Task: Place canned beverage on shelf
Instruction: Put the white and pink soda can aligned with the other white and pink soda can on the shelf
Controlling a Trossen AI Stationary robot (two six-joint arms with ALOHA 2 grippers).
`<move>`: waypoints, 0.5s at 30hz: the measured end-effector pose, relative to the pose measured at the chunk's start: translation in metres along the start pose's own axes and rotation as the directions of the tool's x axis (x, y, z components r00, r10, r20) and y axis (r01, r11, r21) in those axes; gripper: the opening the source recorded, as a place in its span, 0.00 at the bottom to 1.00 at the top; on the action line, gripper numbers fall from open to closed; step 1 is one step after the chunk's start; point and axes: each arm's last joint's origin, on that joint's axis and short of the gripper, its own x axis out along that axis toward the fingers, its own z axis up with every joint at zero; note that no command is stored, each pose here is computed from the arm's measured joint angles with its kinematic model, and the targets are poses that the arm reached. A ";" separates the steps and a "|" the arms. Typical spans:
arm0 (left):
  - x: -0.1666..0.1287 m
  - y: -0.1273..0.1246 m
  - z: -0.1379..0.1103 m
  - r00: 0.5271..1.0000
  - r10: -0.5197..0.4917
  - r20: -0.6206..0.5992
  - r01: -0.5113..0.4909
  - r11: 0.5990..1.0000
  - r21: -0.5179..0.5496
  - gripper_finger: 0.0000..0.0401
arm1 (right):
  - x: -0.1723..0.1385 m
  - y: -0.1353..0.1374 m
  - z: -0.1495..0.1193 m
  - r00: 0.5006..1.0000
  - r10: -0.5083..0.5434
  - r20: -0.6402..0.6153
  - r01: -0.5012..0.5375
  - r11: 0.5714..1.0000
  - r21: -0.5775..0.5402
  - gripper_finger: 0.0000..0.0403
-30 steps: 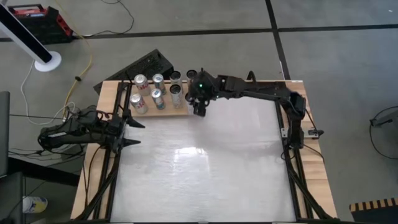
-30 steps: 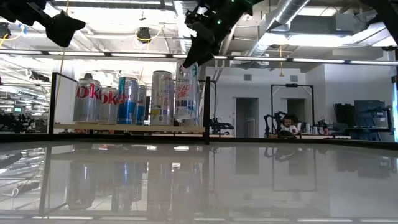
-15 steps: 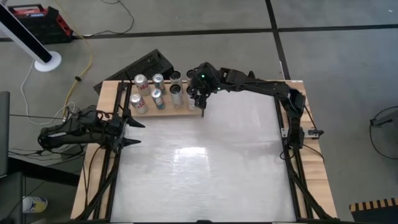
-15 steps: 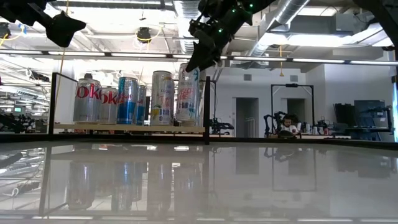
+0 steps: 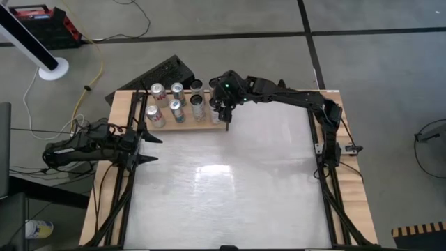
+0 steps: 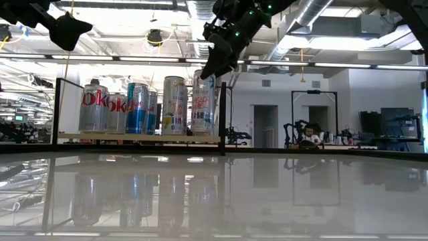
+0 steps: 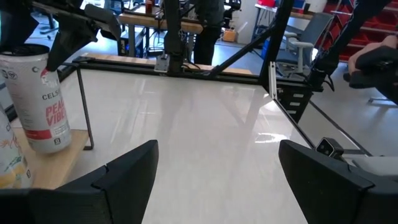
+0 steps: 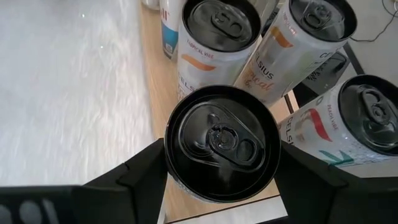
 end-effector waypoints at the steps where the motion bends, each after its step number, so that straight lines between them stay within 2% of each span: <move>1: 0.000 0.000 0.000 1.000 0.000 0.000 0.000 1.000 0.000 0.79 | 0.000 0.000 0.000 1.000 -0.001 0.003 0.001 1.000 0.000 0.68; 15: 0.000 0.000 0.000 1.000 0.000 0.000 0.000 1.000 0.000 0.79 | 0.000 -0.001 0.002 1.000 -0.007 0.019 0.007 1.000 0.011 0.68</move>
